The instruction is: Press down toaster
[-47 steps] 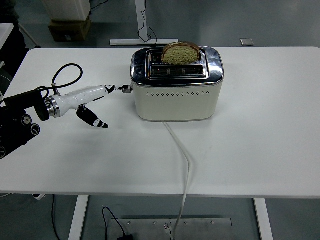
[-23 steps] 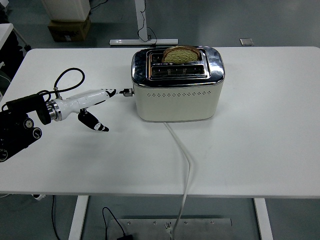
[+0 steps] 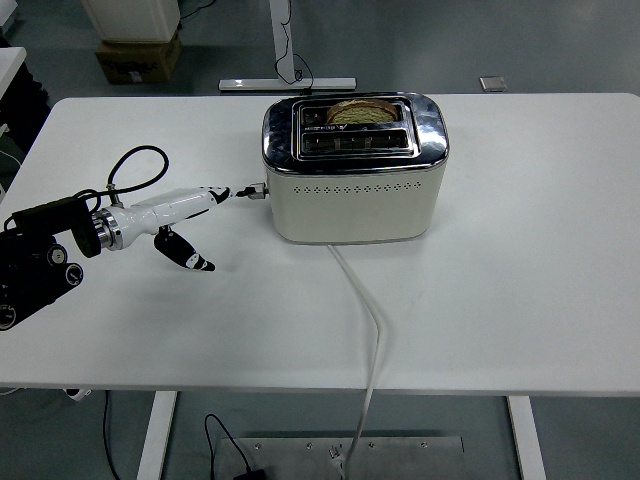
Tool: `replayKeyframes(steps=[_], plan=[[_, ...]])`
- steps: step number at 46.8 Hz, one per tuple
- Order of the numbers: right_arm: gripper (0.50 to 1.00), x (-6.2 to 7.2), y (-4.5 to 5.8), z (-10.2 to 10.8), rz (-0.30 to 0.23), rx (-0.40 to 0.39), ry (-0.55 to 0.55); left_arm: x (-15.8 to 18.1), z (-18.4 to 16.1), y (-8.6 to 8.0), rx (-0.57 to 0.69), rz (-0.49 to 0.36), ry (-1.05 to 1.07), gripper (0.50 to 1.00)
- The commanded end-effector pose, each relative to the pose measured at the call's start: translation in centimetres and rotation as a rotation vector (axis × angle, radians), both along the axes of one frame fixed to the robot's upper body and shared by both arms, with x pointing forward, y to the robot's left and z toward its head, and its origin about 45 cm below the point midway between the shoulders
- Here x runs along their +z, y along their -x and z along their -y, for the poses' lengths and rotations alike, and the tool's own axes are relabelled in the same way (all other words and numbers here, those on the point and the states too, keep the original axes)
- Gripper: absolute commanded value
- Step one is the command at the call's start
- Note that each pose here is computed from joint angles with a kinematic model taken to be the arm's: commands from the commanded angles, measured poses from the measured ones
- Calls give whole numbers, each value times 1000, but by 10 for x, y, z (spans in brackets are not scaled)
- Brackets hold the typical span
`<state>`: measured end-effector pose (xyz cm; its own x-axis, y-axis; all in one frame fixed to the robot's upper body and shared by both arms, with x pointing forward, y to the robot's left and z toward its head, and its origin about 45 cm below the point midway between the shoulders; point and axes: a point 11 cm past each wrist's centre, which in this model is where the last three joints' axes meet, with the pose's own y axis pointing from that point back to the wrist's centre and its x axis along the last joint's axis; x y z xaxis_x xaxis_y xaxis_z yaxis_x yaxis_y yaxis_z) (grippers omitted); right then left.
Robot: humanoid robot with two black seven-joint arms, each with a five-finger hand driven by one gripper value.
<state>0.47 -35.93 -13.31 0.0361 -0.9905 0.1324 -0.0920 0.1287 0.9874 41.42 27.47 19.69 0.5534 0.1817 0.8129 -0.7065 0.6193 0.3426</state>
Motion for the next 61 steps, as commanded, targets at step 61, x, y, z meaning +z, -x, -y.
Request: replayKeyframes(steps=[61], plan=[[998,0,0,0,0,0,0,-14,-13,-2,96,-30,42,1000]])
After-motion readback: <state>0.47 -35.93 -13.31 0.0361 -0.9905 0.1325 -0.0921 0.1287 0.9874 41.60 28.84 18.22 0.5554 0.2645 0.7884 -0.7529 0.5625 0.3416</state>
